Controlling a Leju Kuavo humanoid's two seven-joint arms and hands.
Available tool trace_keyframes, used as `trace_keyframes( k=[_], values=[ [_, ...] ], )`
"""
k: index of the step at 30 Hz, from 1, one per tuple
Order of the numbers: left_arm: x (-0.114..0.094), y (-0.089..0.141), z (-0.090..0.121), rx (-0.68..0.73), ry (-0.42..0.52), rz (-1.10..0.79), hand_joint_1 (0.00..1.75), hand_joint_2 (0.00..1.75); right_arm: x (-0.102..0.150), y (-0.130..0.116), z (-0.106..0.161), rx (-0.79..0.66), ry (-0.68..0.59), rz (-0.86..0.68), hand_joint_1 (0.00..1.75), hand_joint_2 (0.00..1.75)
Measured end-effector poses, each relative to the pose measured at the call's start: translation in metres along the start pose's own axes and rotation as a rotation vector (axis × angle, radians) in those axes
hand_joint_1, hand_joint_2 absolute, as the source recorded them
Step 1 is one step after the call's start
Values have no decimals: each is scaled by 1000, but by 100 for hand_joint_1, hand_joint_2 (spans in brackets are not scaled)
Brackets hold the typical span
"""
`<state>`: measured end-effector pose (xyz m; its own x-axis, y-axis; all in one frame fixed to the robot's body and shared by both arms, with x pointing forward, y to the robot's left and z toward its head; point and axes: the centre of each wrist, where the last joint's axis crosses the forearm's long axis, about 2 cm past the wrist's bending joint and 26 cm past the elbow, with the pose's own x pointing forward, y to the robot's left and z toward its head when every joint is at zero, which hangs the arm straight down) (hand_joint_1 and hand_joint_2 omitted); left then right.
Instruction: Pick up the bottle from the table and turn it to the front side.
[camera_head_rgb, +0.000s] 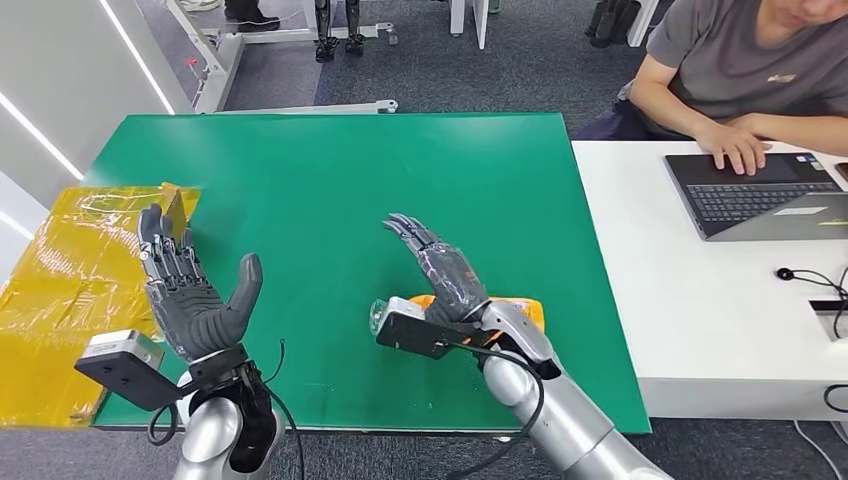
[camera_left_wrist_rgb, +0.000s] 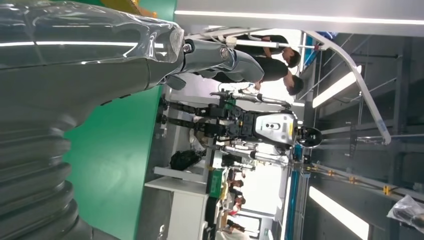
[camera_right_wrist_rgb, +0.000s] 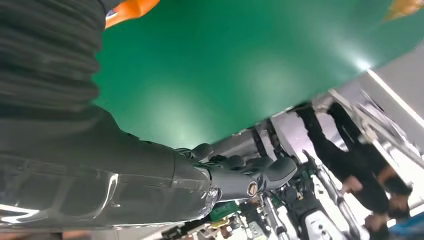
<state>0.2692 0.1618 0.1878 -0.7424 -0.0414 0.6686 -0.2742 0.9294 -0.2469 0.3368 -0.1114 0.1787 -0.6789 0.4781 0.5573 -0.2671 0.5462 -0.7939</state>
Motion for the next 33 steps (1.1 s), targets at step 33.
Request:
trace_keyframes(
  k=[33],
  values=[
    [-23,-20,-10,-150,39,83,0,175,-118,-59,102,652,463,516,0,175]
  ],
)
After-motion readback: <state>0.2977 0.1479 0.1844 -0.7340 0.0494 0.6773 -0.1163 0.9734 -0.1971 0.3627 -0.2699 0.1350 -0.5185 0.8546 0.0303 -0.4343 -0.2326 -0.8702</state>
